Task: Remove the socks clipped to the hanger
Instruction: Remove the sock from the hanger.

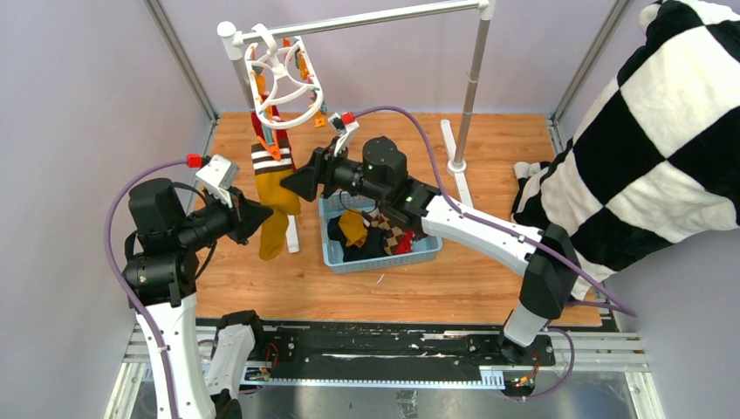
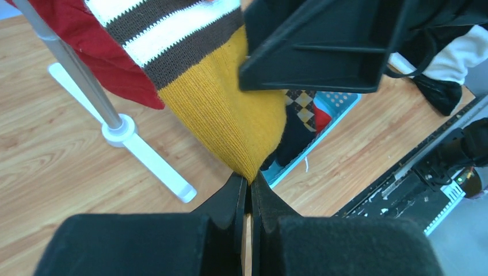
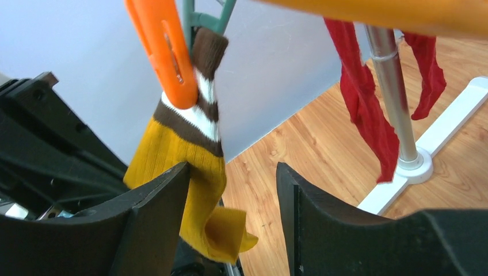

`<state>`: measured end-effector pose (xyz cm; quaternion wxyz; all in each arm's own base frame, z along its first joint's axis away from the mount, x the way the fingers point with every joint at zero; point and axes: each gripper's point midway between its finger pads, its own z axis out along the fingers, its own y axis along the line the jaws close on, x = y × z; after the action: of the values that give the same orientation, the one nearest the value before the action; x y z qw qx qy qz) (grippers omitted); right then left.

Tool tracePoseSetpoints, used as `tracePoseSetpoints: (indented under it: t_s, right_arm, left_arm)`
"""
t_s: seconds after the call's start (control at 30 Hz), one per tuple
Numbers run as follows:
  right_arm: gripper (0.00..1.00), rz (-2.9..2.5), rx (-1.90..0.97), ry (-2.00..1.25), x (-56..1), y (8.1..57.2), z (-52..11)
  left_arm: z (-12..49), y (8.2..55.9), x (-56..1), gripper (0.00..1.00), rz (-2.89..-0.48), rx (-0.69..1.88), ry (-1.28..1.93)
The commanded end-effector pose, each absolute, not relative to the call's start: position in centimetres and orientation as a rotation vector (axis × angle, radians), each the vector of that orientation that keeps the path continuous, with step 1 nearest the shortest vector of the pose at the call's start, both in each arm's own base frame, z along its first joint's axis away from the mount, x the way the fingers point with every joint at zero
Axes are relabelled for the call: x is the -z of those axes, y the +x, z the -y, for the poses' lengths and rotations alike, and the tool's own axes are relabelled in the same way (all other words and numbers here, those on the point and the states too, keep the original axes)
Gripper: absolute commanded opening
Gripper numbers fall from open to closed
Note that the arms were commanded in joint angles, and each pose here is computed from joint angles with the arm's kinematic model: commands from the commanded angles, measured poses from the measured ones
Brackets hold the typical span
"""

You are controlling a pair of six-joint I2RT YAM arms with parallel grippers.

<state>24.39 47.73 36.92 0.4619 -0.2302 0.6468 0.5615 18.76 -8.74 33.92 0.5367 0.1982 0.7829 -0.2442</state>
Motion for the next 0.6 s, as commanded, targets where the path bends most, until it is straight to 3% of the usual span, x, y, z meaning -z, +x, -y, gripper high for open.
tracePoseSetpoints:
  t_s: [0.0,0.57]
  right_arm:
    - [0.63,-1.48,-1.429,-0.524,-40.4,24.7,-49.2]
    - [0.62,-1.43,-1.556,-0.465,-41.7,25.6,-50.3]
  left_arm:
    - [9.7,18.1,-34.1,0.0,-1.835,0.648,0.502]
    - [9.8,17.8,-33.6,0.0,-1.835,0.65,0.509]
